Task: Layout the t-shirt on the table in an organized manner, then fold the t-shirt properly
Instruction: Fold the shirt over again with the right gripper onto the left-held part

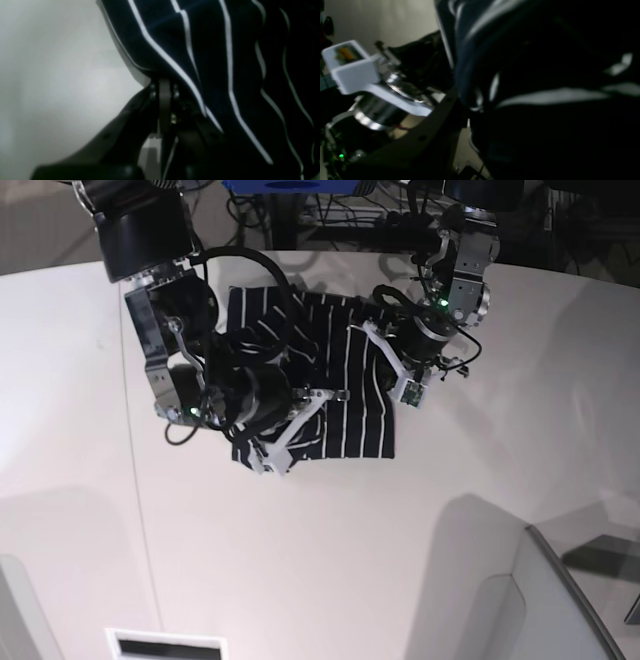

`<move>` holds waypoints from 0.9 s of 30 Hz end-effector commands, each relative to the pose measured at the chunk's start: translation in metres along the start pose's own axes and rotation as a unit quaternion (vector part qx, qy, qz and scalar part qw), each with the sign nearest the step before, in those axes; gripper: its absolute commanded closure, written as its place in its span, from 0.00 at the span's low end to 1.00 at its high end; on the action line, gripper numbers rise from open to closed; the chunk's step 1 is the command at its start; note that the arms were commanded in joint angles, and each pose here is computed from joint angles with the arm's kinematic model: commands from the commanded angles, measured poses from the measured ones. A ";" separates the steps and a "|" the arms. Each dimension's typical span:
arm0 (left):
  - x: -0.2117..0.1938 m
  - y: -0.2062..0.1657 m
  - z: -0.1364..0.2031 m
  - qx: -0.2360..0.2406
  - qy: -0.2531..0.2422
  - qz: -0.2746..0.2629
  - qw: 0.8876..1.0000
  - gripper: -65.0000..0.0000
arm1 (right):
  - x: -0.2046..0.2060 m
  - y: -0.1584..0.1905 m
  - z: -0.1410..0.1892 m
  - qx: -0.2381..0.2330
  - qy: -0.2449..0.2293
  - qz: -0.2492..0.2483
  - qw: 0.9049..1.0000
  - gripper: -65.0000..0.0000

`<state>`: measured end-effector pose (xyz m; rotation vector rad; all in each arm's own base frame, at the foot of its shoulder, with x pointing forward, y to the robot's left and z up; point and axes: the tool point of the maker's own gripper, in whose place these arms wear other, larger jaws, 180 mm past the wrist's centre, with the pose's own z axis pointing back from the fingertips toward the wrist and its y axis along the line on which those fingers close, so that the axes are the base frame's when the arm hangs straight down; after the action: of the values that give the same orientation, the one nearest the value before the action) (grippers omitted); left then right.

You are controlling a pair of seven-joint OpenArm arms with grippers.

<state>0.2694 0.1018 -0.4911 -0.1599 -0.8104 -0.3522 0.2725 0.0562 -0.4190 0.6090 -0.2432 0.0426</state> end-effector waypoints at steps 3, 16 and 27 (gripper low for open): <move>0.006 -0.004 0.000 -0.008 -0.007 -0.003 1.000 1.00 | 0.011 -0.002 -0.010 0.001 0.000 -0.008 1.000 1.00; 0.030 0.018 0.008 0.024 -0.041 0.008 0.999 1.00 | 0.009 0.005 -0.022 0.011 -0.003 -0.018 1.000 0.74; 0.024 0.056 0.023 0.074 -0.042 0.030 0.996 1.00 | -0.009 0.035 -0.034 0.021 0.019 0.043 0.999 0.47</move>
<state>0.2832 0.1565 -0.4672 -0.0542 -0.8715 -0.2295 0.2537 0.0955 -0.4441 0.6019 -0.1835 0.1348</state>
